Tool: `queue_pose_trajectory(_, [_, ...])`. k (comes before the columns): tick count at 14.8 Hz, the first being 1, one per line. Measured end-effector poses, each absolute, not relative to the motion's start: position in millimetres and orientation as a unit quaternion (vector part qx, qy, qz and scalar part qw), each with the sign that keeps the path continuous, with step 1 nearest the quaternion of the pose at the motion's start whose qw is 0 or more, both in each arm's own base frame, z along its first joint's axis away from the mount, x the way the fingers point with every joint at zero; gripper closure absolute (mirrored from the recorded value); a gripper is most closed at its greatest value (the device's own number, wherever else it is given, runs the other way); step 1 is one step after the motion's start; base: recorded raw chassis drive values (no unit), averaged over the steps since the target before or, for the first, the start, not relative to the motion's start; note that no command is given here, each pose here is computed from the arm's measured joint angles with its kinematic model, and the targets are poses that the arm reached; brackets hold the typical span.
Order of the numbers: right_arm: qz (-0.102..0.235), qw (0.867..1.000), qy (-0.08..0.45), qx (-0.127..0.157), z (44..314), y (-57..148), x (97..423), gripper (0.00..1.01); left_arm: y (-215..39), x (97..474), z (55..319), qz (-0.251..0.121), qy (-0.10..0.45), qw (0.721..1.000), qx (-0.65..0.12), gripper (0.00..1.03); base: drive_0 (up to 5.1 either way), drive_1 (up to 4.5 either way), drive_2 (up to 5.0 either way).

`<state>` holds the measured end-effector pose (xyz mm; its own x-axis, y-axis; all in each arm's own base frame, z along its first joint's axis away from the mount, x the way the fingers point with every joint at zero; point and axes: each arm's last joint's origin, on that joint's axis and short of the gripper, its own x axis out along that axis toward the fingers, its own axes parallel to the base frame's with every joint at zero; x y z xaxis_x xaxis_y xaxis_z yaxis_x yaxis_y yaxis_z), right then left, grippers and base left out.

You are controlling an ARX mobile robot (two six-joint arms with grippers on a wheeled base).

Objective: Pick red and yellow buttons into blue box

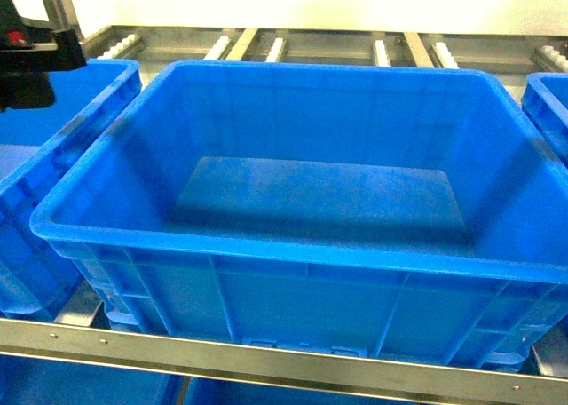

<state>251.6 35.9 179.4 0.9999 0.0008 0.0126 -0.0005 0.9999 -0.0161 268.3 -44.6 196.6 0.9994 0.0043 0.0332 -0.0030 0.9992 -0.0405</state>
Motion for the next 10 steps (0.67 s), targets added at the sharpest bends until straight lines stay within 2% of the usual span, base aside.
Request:
queue_pose_trajectory(2, [0.004, 1.000, 0.008, -0.010, 170, 27, 230, 0.95, -34, 243, 183, -0.002, 0.002, 1.000, -0.009, 0.91, 0.0, 0.00, 0.0])
queue_pose_trajectory(3, [-0.005, 1.000, 0.014, -0.009, 159, 18, 209, 0.99, -23, 220, 175, 0.004, 0.012, 1.000, -0.006, 1.01, 0.0, 0.00, 0.0])
queue_pose_trajectory(7, [0.002, 1.000, 0.008, -0.007, 162, 6, 180, 0.99, -13, 187, 170, 0.001, -0.008, 1.000, -0.008, 1.01, 0.0, 0.00, 0.0])
queue_pose_trajectory(9, [-0.005, 1.000, 0.010, -0.007, 161, -1, 167, 0.99, -2, 173, 157, -0.001, 0.021, 1.000, -0.007, 1.01, 0.0, 0.00, 0.0])
queue_pose_trajectory(10, [-0.002, 1.000, 0.008, -0.007, 162, 0, 163, 0.99, 1, 168, 159, 0.006, 0.017, 1.000, -0.007, 1.01, 0.0, 0.00, 0.0])
